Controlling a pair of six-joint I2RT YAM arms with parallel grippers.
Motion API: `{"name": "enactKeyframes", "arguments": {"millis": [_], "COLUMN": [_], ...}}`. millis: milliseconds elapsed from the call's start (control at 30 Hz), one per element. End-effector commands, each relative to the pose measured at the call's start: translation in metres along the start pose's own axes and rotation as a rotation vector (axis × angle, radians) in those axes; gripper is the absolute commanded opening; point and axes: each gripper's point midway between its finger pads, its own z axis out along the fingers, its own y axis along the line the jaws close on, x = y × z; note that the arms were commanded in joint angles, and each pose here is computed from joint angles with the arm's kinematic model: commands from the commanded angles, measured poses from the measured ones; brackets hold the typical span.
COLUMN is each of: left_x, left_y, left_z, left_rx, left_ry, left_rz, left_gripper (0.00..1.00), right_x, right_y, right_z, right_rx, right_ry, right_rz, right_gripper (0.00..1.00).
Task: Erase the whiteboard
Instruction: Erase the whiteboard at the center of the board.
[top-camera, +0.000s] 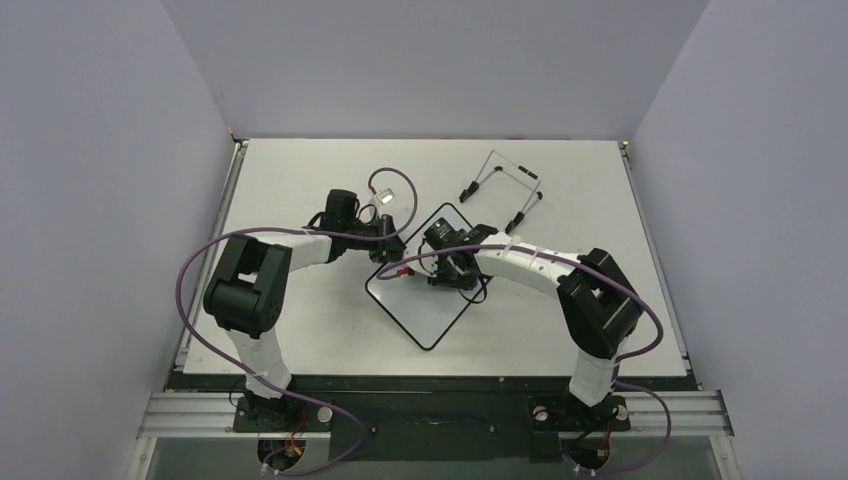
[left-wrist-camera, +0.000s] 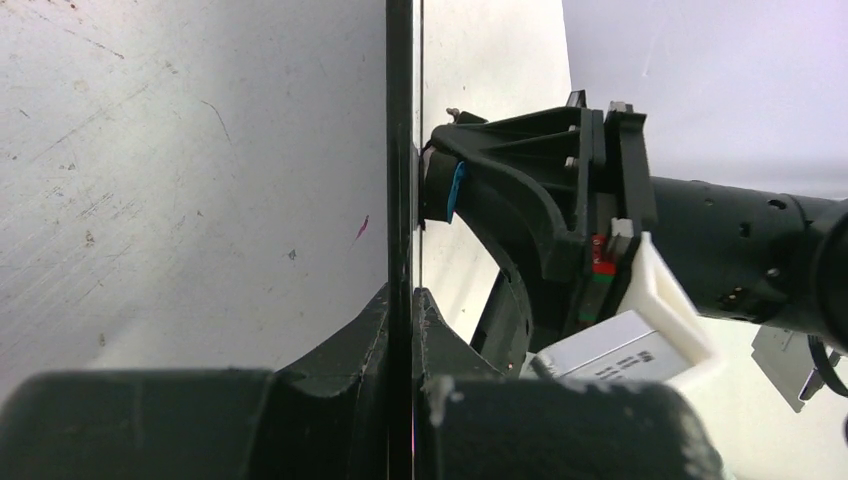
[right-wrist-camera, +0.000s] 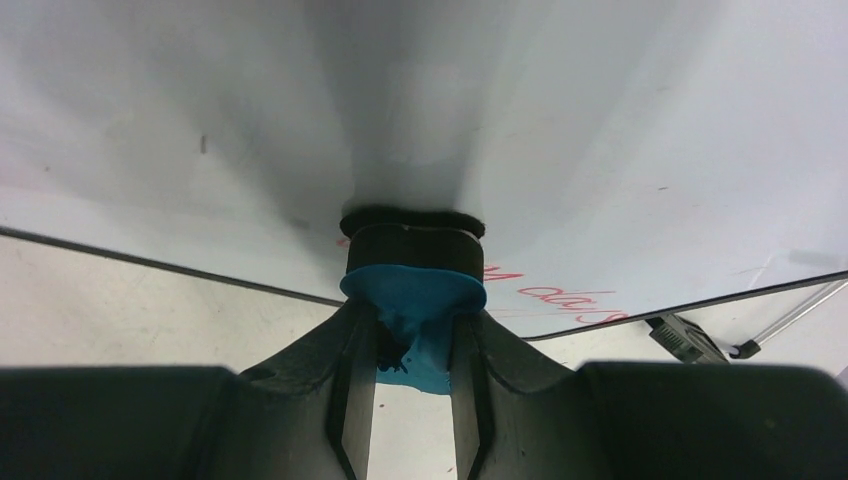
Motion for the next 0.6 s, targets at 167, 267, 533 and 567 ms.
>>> {"name": "enactKeyframes", "arguments": {"millis": [167, 267, 533, 567], "left_x": [-0.011, -0.010, -0.008, -0.008], "left_y": [-0.033, -0.034, -0.034, -0.033], "left_z": [-0.006, -0.007, -0.008, -0.008], "left_rx": [0.075, 0.076, 0.076, 0.077], "left_ry": [-0.029, -0.030, -0.024, -0.025], "left_rz": [0.121, 0.124, 0.122, 0.123], "left_gripper": [0.00, 0.00, 0.00, 0.00], "right_x": [-0.018, -0.039, -0.041, -0.036], "right_y": [0.067, 0.064, -0.017, -0.020], "right_z": [-0.004, -0.009, -0.011, -0.010], "right_rx": [-0.137, -0.123, 0.027, 0.030], "right_ry": [-0.060, -0.101, -0.107, -0.096], "right_rz": [-0.217, -0.208, 0.044, 0.049], "right_gripper": [0.00, 0.00, 0.00, 0.00]}}
